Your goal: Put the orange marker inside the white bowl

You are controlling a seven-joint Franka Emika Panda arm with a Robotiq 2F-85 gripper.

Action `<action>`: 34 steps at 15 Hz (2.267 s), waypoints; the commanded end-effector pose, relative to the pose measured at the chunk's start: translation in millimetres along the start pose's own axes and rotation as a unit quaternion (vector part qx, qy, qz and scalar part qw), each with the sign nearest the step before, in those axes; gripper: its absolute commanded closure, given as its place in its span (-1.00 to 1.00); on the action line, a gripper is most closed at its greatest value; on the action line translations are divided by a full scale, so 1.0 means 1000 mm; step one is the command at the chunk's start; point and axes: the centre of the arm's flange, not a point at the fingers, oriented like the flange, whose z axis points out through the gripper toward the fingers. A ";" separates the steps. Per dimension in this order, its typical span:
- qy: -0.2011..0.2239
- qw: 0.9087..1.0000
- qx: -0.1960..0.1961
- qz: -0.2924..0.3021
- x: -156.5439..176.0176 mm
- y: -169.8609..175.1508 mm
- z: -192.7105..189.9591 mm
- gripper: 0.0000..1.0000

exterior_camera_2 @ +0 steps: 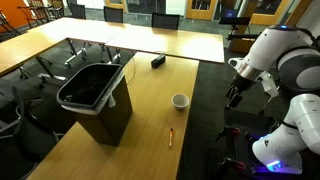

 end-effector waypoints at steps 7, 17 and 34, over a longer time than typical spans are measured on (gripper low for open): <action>-0.010 1.000 -0.011 0.027 0.002 -0.006 0.012 -1.00; 0.008 0.960 -0.073 0.271 0.095 -0.086 0.108 -1.00; 0.036 0.795 -0.058 0.603 0.179 -0.086 0.314 -1.00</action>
